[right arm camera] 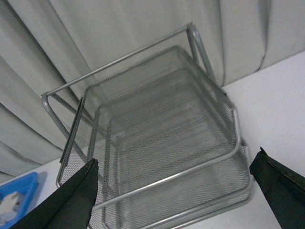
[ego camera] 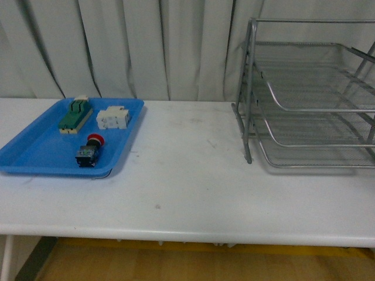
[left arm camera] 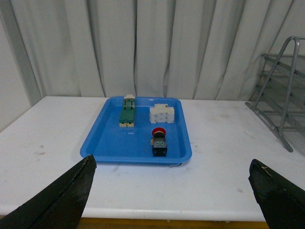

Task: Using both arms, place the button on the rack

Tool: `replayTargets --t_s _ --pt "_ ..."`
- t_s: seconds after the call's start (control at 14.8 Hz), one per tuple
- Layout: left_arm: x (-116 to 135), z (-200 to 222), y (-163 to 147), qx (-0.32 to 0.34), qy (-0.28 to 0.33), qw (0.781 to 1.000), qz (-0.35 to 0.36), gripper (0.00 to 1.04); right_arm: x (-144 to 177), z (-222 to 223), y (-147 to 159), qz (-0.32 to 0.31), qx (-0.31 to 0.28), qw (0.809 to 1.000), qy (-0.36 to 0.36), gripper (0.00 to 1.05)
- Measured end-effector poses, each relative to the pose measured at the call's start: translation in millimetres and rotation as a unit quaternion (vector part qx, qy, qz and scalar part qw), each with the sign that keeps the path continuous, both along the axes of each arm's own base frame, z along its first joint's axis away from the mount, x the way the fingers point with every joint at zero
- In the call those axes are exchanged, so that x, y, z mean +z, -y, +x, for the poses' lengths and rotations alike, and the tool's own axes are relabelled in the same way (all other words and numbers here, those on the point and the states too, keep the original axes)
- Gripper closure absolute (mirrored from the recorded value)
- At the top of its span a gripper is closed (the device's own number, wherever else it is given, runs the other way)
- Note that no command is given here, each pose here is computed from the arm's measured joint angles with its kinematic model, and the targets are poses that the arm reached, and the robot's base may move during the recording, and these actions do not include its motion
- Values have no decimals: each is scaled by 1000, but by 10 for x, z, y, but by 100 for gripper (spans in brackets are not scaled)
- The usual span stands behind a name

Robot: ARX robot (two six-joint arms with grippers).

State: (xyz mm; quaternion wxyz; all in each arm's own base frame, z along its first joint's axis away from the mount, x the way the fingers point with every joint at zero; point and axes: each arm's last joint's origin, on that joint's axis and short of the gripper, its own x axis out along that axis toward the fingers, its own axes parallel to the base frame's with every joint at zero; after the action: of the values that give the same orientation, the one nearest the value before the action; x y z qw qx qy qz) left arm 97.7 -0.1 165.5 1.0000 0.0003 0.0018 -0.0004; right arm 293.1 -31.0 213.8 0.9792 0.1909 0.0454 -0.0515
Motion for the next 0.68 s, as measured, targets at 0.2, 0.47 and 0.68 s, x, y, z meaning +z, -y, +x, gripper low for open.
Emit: replayTargets --t_s 0.2,0.47,0.68 --pt "0 0 0 0 0 1000 0 7 -135 244 74 57 11 998 -6 6" --pt "0 0 0 0 0 1000 0 7 -1424 225 227 496 22 866 -59 6" --pt "0 0 0 0 0 1000 0 7 -1477 399 265 484 9 874 -41 6"
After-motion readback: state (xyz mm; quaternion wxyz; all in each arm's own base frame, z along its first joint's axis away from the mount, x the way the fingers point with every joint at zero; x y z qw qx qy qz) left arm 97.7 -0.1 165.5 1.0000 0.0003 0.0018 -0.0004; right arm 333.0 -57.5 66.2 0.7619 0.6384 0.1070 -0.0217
